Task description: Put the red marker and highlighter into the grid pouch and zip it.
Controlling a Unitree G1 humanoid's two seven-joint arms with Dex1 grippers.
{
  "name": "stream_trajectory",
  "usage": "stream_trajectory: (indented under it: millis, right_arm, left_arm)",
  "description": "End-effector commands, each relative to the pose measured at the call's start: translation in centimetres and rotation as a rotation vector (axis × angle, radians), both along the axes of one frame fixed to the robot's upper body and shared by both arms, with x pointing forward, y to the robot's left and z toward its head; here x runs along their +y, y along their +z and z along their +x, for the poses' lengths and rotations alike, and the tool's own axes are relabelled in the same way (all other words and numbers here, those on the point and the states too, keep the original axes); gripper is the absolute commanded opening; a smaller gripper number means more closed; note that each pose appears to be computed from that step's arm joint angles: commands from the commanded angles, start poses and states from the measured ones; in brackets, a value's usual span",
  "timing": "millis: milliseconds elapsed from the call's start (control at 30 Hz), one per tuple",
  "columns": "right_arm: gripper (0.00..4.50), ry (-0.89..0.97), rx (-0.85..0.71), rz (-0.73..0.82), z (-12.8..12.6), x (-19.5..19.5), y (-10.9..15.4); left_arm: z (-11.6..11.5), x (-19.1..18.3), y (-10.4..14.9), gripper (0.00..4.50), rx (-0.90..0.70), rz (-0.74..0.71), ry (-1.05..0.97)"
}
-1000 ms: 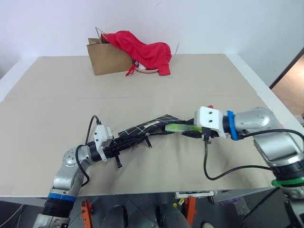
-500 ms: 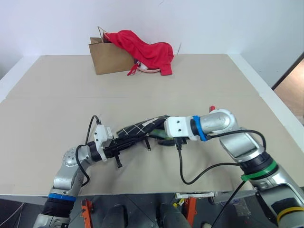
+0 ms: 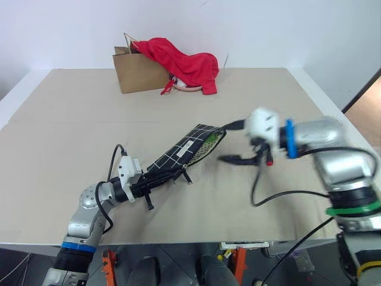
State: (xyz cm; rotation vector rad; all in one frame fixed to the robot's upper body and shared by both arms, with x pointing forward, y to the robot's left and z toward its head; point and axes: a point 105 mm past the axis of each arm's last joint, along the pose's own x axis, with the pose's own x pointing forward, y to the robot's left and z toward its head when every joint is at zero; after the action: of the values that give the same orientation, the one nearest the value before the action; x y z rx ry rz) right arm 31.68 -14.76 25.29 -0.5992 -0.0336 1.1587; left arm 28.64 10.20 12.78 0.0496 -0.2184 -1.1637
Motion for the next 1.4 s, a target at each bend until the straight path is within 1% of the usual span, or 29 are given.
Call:
stream_trajectory:
  millis: [33,133,167,233,300,367,533,767,800,833,867,900,933,1000,1033,1067,1100,1133,1200,1233,1267,1300,1333,1400]
  right_arm:
    - [4.41,-0.086,0.039,0.135,-0.7,-2.8,1.9]
    - [4.41,-0.314,0.108,0.102,1.1,-5.6,-0.8]
    - [4.41,-0.358,0.118,0.087,1.5,-6.0,-1.4]
    - [4.41,-0.550,0.179,0.073,3.2,-7.6,-4.1]
    - [4.41,-0.678,0.221,0.076,4.2,-8.2,-6.3]
    - [4.41,-0.776,0.241,0.074,5.0,-8.9,-7.9]
    - [4.41,-0.937,0.281,0.069,6.1,-10.7,-10.9]
    - [4.41,-1.007,0.320,0.103,7.2,-11.8,-12.4]
    - [4.20,-1.006,0.322,0.104,7.3,-11.7,-12.6]
    - [4.05,-1.002,0.325,0.111,7.3,-11.6,-12.6]
    - [3.71,-0.993,0.328,0.121,7.4,-11.5,-12.6]
    - [3.30,-0.982,0.332,0.130,7.4,-11.3,-12.6]
    - [2.74,-0.971,0.334,0.138,7.3,-11.1,-12.5]
    - [2.10,-0.959,0.334,0.152,7.2,-11.1,-12.2]
    - [1.68,-0.956,0.329,0.155,7.2,-11.1,-12.0]
    - [1.35,-0.951,0.316,0.157,7.2,-11.2,-11.6]
    - [0.88,-0.933,0.297,0.159,7.1,-11.1,-11.0]
    - [0.55,-0.893,0.244,0.166,7.2,-10.7,-9.6]
    - [0.54,-0.747,0.131,0.206,6.5,-8.7,-5.4]
    - [0.54,-0.681,0.059,0.199,6.0,-7.9,-3.8]
    - [0.54,-0.610,0.027,0.195,5.2,-7.1,-2.5]
    - [0.54,-0.549,0.003,0.181,4.3,-6.5,-1.7]
    - [0.54,-0.453,-0.041,0.139,2.9,-5.7,-0.9]
    - [0.54,-0.276,-0.057,0.053,-0.1,-4.3,-0.4]
  left_arm:
    - [-0.3,0.0,1.1,0.00,-0.055,-0.011,-0.001]
    - [-0.4,0.1,1.0,0.00,-0.054,-0.012,0.002]
    - [-0.4,0.1,1.0,0.00,-0.053,-0.012,0.003]
    - [-0.4,0.2,1.0,0.00,-0.052,-0.013,0.004]
    - [-0.3,0.1,1.1,0.00,-0.051,-0.014,0.003]
    - [-0.3,0.1,1.1,0.00,-0.051,-0.014,0.000]
    - [-0.4,0.0,1.1,0.00,-0.051,-0.013,-0.005]
    - [-0.4,0.2,1.1,0.00,-0.049,-0.010,0.001]
    - [-0.4,0.2,1.1,0.00,-0.050,-0.011,0.003]
    - [-0.4,0.2,1.1,0.00,-0.050,-0.011,0.004]
    - [-0.4,0.2,1.1,0.00,-0.050,-0.011,0.005]
    - [-0.4,0.2,1.1,0.00,-0.050,-0.011,0.006]
    - [-0.4,0.2,1.1,0.00,-0.050,-0.012,0.008]
    - [-0.4,0.2,1.1,0.00,-0.049,-0.013,0.010]
    - [-0.4,0.2,1.1,0.00,-0.049,-0.013,0.011]
    - [-0.4,0.2,1.1,0.00,-0.048,-0.013,0.012]
    - [-0.5,0.2,1.1,0.00,-0.048,-0.013,0.012]
    - [-0.5,0.2,1.1,0.00,-0.047,-0.013,0.013]
    - [-0.5,0.2,1.0,0.00,-0.044,-0.013,0.013]
    - [-0.6,0.2,1.0,0.00,-0.043,-0.012,0.011]
    - [-0.6,0.2,1.0,0.00,-0.042,-0.012,0.009]
    - [-0.6,0.2,1.0,0.00,-0.041,-0.012,0.007]
    - [-0.6,0.1,1.0,0.00,-0.041,-0.011,0.006]
    - [-0.5,0.1,1.0,0.00,-0.041,-0.011,0.003]
